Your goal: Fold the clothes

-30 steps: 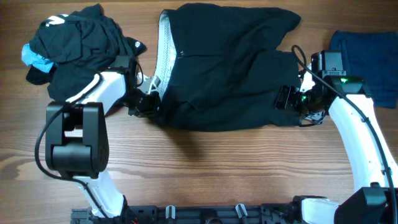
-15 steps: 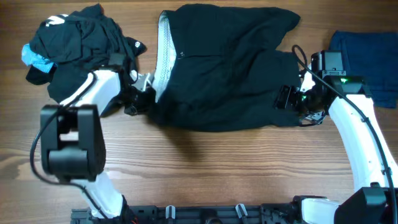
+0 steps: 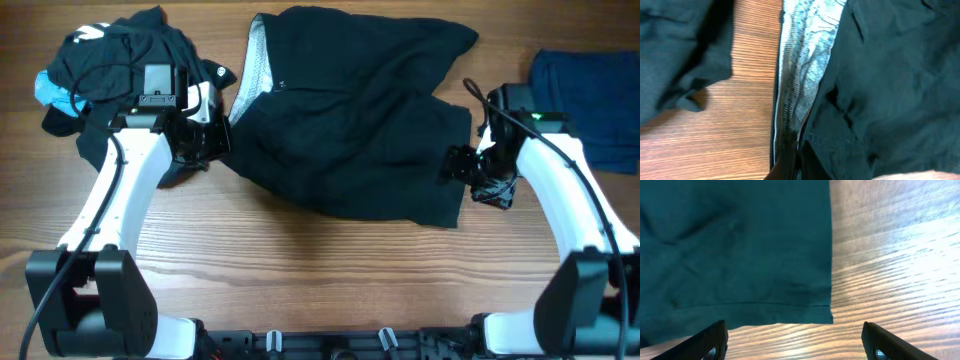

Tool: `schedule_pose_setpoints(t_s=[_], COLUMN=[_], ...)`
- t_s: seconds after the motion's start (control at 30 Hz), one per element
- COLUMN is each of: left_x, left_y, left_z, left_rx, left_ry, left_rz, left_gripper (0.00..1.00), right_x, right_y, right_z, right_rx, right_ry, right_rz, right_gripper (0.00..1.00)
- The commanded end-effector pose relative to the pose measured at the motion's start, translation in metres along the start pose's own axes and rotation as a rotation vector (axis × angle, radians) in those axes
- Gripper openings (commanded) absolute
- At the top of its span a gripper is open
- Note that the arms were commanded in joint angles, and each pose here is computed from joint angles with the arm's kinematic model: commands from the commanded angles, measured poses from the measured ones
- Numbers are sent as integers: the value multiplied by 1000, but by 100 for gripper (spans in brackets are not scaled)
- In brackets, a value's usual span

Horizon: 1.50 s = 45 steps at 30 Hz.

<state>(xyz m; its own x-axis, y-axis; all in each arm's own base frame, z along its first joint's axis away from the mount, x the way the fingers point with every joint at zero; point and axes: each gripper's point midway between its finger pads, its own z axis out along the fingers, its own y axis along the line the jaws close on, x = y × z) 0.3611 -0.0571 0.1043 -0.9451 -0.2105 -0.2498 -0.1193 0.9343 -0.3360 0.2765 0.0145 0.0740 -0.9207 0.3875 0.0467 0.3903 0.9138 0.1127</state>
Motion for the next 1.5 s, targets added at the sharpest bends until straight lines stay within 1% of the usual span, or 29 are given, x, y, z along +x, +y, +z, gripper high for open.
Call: schedule_pose_setpoints(t_s=[0.0,0.1,0.23,0.3,0.43,0.5,0.6,0.67,0.7,0.73,0.8,0.9,0.97,1.07,1.17,1.27,1.33,1.4,1.47], left_x=[-15,-20,-21,-21,-20,-20,-19,-18,-16,-14,-9,-1,5,13,18,17,15,15,19], left_y=[14,13,13,13,14,14,14,14,15,15,17,19,20,25,33,30,28,25,27], left_z=[-9,-10,-10,-10,-10,-10,-10,-10,-9,-9,-9,-9,-10,-13,-27,-52,-76,-103,-122], left_rx=[-82,-82,-82,-82,-86,-86,-87,-88,-90,-92,-97,-106,-111,-139,-200,-209,-221,-226,-247], left_ry=[-69,-91,-93,-93,-92,-89,-87,-81,-75,-66,-47,-13,7,34,24,-42,-119,-206,-254], left_rz=[-15,-9,-9,-8,-9,-9,-10,-11,-13,-15,-20,-28,-34,-46,-66,-58,-73,-69,-77], left_gripper=[4,4,4,4,4,4,4,4,4,4,4,4,4,4,4,4,4,4,4], right_x=[11,16,24,30,40,46,51,56,58,59,59,55,50,41,33,30,29,28,26], right_y=[-12,-10,-9,-7,5,6,4,4,5,5,5,7,11,17,17,7,1,1,3], right_z=[25,40,53,61,75,80,84,86,86,87,86,82,70,42,9,-18,-37,-57,-74], right_rx=[49,26,-1,-29,-123,-143,-141,-149,-155,-158,-160,-169,-182,-203,-200,-150,-126,-127,-142], right_ry=[77,96,117,132,154,164,179,192,198,200,200,178,145,69,-37,-128,-185,-243,-291], right_rz=[32,34,37,39,37,39,42,45,46,47,47,42,33,14,-6,-11,-12,-17,-22], right_gripper=[86,85,77,74,68,62,49,43,36,24,4,4,4,4,4,4,4,4,4])
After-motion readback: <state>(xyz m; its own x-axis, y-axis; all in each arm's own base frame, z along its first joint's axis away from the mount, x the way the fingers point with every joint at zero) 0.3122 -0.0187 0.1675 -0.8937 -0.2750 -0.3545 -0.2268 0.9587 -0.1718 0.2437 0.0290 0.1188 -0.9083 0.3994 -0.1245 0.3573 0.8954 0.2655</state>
